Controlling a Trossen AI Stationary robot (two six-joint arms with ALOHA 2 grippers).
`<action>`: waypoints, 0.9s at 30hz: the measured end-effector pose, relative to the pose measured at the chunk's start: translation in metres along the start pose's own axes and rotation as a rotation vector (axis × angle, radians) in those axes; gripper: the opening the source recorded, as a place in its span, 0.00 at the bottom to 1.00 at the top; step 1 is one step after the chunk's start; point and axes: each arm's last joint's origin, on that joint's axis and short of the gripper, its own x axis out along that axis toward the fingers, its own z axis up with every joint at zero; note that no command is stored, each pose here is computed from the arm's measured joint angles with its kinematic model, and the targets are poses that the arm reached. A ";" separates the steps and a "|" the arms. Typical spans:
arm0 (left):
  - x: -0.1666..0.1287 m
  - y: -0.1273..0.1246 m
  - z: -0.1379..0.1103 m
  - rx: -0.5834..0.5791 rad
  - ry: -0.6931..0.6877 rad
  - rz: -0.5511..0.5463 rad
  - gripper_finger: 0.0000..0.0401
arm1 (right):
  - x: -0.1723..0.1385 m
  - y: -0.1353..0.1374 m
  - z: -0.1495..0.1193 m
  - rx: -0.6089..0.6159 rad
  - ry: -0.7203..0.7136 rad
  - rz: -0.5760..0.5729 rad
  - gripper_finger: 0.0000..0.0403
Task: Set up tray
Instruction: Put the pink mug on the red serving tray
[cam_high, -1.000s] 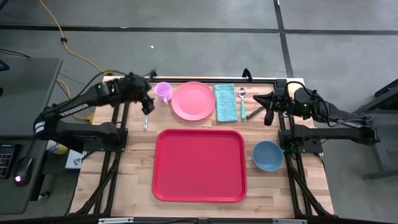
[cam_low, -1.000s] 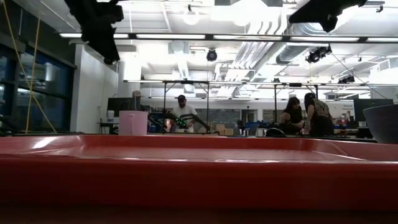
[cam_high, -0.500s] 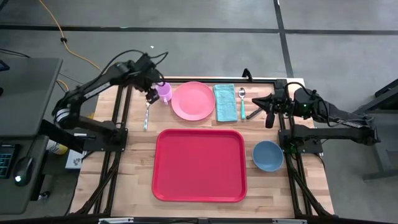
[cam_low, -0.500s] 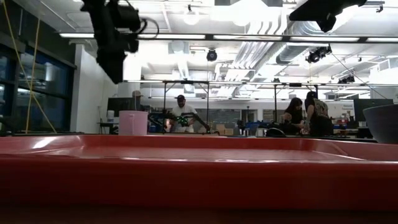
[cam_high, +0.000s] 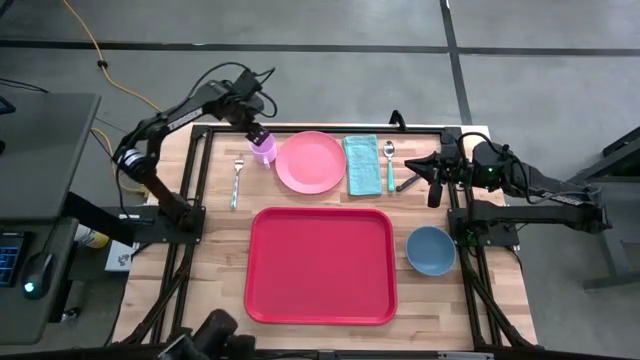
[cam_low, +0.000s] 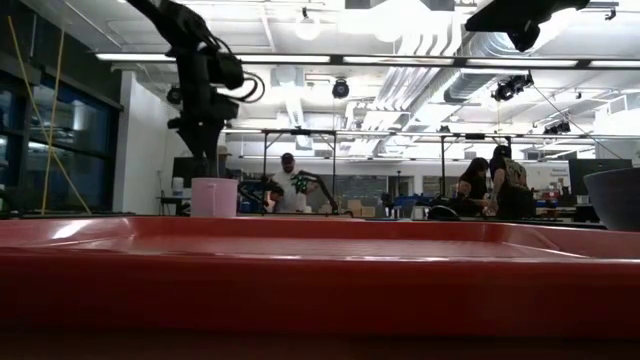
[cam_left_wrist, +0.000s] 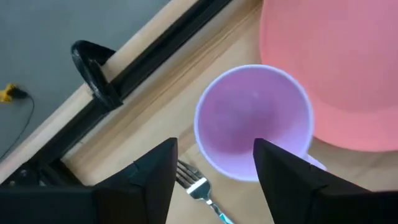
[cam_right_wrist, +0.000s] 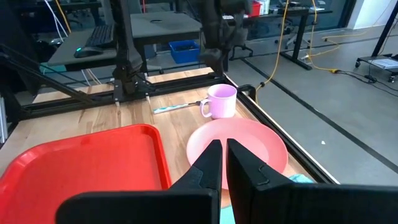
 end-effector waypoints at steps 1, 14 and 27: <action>0.004 0.000 0.001 0.003 0.011 0.000 0.59 | 0.000 0.000 0.000 0.000 0.000 0.000 0.00; 0.032 0.001 0.008 0.011 0.074 0.074 0.60 | 0.000 0.000 0.000 0.000 0.000 0.009 0.00; 0.044 0.004 0.010 0.013 0.096 0.058 0.58 | 0.000 0.000 0.000 0.000 0.000 0.010 0.00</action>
